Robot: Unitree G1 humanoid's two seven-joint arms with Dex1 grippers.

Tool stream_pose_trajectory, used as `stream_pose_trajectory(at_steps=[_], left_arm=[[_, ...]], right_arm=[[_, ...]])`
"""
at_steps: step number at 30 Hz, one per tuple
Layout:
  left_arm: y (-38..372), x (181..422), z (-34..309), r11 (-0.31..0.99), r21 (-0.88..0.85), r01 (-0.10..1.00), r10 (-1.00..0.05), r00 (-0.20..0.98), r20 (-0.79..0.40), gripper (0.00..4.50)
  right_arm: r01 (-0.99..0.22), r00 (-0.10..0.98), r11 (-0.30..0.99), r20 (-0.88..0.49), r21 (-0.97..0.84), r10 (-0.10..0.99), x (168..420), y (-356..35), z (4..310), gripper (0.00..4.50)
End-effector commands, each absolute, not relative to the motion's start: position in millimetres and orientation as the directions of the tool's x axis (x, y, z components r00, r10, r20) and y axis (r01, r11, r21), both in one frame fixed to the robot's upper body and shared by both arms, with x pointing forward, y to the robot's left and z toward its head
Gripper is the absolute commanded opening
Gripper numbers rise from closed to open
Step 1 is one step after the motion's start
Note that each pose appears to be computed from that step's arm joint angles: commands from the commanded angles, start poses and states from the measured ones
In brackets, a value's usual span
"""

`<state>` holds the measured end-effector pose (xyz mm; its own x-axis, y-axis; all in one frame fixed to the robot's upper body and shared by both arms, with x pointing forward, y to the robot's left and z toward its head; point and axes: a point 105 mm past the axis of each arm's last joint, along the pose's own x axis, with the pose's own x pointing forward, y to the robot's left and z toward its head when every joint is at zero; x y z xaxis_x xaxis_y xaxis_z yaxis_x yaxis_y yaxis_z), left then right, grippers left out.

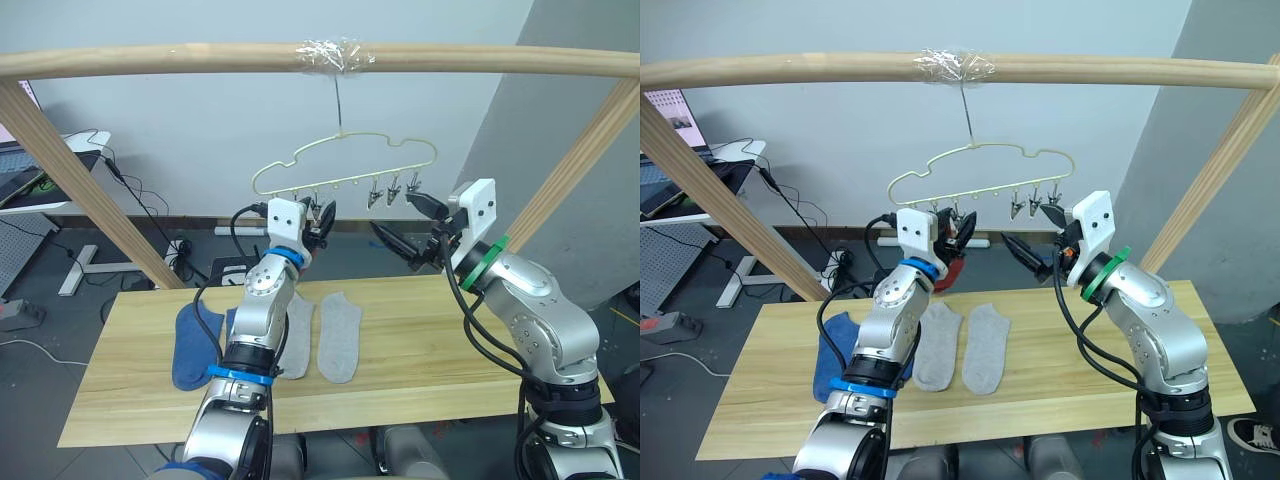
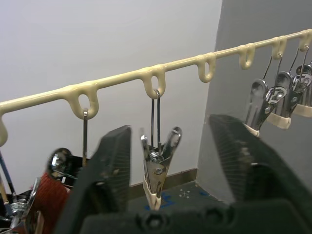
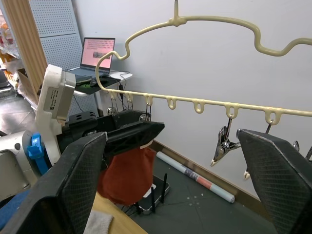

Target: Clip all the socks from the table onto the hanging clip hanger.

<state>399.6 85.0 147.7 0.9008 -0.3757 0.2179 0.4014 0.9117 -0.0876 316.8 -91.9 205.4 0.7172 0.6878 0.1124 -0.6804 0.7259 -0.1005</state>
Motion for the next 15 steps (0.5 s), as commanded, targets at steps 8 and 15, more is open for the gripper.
stream_pose_trajectory(at_steps=[8, 15], left_arm=[[87.1, 400.0, 165.0, 0.918, -0.069, 0.39, -0.357, 0.891, 0.281, 2.29], [81.2, 396.7, 163.5, 0.903, -0.088, 0.42, -0.381, 0.88, 0.282, 2.29]], right_arm=[[-0.677, 0.703, 0.724, 0.173, -0.134, 0.69, 312.8, -91.7, 222.5, 4.5], [-0.681, 0.7, 0.721, 0.17, -0.132, 0.693, 312.6, -91.2, 222.1, 4.5]])
